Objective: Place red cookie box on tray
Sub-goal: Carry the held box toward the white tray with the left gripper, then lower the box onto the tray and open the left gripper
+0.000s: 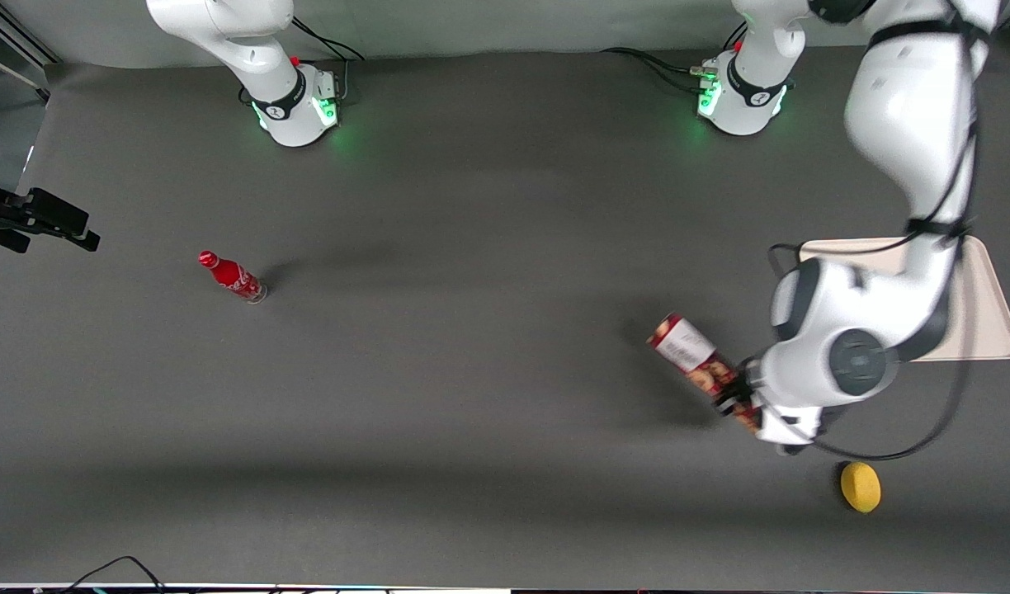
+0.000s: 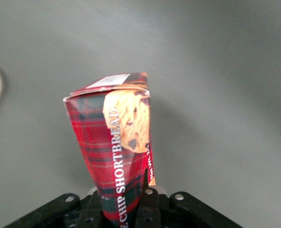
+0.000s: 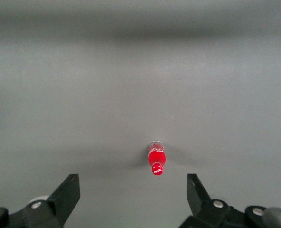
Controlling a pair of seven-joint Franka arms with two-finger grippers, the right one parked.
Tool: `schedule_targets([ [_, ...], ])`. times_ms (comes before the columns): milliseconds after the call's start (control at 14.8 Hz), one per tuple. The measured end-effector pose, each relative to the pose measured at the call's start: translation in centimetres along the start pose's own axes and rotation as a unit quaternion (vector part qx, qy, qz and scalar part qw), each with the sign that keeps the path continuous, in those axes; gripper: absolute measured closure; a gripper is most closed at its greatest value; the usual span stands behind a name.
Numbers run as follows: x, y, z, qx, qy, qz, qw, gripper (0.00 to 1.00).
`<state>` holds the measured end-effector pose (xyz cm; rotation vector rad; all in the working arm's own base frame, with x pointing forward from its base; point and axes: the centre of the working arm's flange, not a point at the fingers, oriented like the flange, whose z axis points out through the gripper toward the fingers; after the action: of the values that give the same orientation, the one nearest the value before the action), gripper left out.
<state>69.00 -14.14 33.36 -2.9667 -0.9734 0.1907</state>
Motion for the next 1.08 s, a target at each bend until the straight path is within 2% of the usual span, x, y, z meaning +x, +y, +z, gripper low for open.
schedule_targets([
  [135,1.2,-4.4,-6.9,0.022,-0.017,0.047,0.9985,0.81],
  [270,2.5,-9.6,-12.8,0.034,-0.025,0.101,0.9940,0.81],
  [405,3.8,-15.0,-16.7,0.044,-0.031,0.158,0.9859,0.81],
  [541,5.7,-21.0,-18.5,0.056,-0.048,0.207,0.9756,0.81],
  [743,10.2,-30.5,-18.4,0.067,-0.059,0.278,0.9566,0.81],
  [811,12.0,-33.6,-17.4,0.071,-0.058,0.300,0.9495,0.81],
  [1081,18.2,-40.9,-7.7,0.106,-0.030,0.356,0.9278,0.81],
])
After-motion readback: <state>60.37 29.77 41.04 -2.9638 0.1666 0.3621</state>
